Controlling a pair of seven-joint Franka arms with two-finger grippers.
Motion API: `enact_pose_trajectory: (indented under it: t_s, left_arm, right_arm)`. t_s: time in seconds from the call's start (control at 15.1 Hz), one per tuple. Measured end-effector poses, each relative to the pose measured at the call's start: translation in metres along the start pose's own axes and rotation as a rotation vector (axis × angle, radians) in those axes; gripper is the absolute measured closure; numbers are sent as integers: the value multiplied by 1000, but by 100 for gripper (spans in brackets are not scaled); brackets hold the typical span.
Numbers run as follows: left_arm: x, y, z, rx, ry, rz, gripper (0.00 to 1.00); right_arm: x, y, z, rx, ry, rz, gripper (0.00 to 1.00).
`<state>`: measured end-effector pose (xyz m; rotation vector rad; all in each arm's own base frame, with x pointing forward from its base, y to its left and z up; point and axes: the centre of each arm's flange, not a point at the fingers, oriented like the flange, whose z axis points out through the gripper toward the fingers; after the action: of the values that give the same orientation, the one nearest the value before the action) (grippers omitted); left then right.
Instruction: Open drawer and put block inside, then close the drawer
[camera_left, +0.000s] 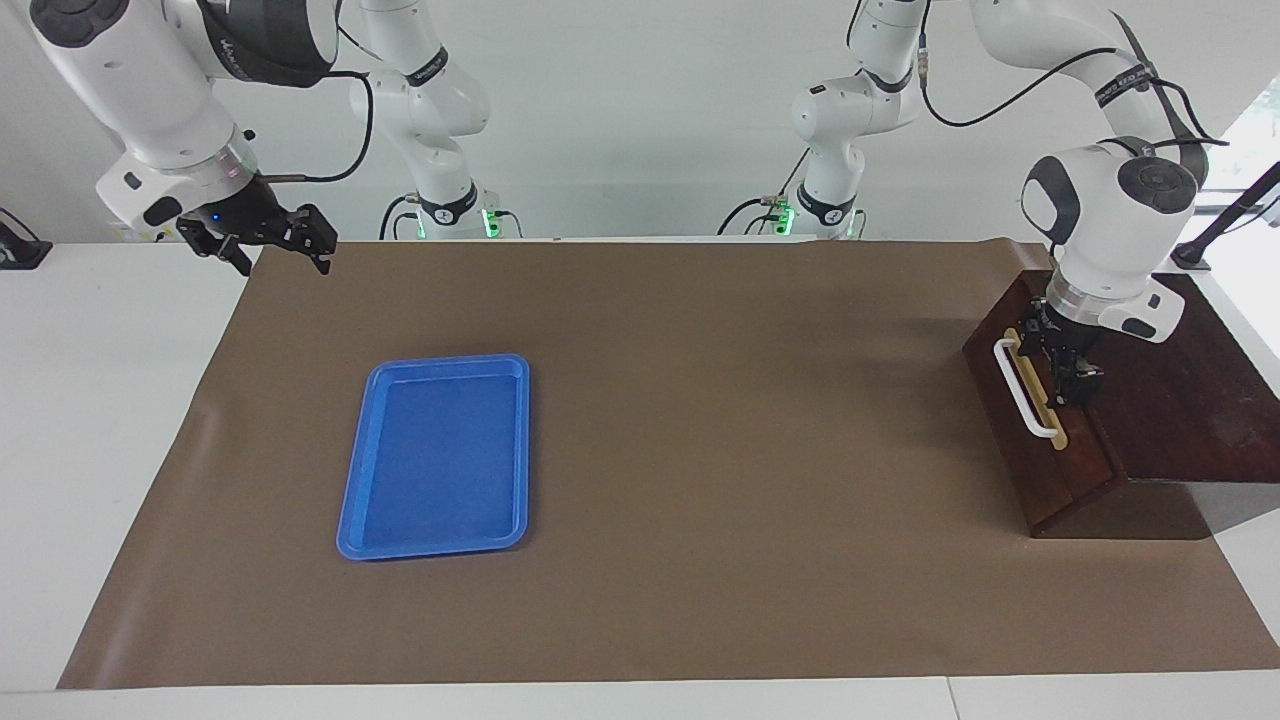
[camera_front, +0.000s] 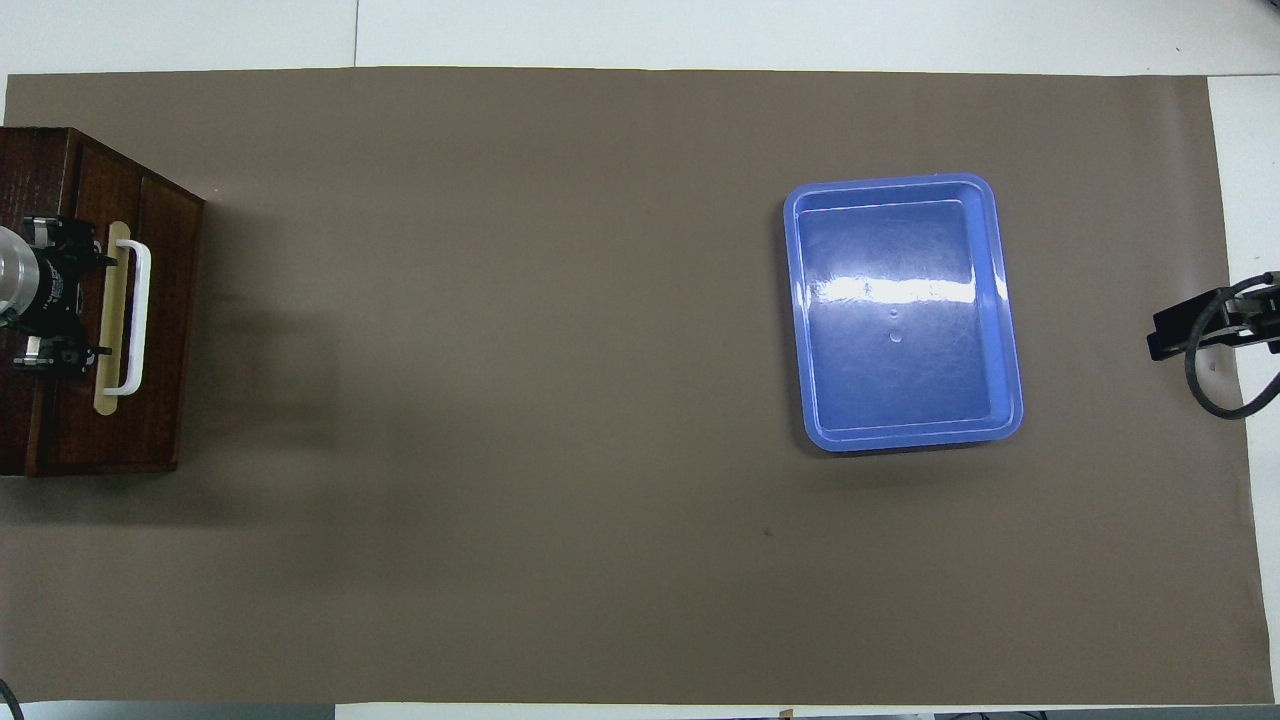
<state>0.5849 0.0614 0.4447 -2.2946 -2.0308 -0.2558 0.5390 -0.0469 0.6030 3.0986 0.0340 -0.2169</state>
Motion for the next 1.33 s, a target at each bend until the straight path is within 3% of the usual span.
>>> enact_pose_trajectory:
  t_s: [0.2, 0.4, 0.66, 1.0, 1.33]
  left_arm:
    - [-25, 2, -7, 16, -5, 75, 0]
    - [-47, 1, -50, 15, -34, 216, 0]
    - [-37, -9, -111, 42, -108, 597, 0]
    - [-38, -22, -120, 104, -188, 1066, 0]
    - [-52, -35, -134, 139, -278, 1292, 0]
  right_arm:
    - [0, 2, -1, 0, 3, 5, 0]
    - [0, 2, -2, 0, 4, 4, 0]
    - [0, 1, -4, 0, 8, 2, 0]
    - [0, -2, -10, 3, 23, -3, 0]
    - [1, -5, -11, 19, 32, -6, 0]
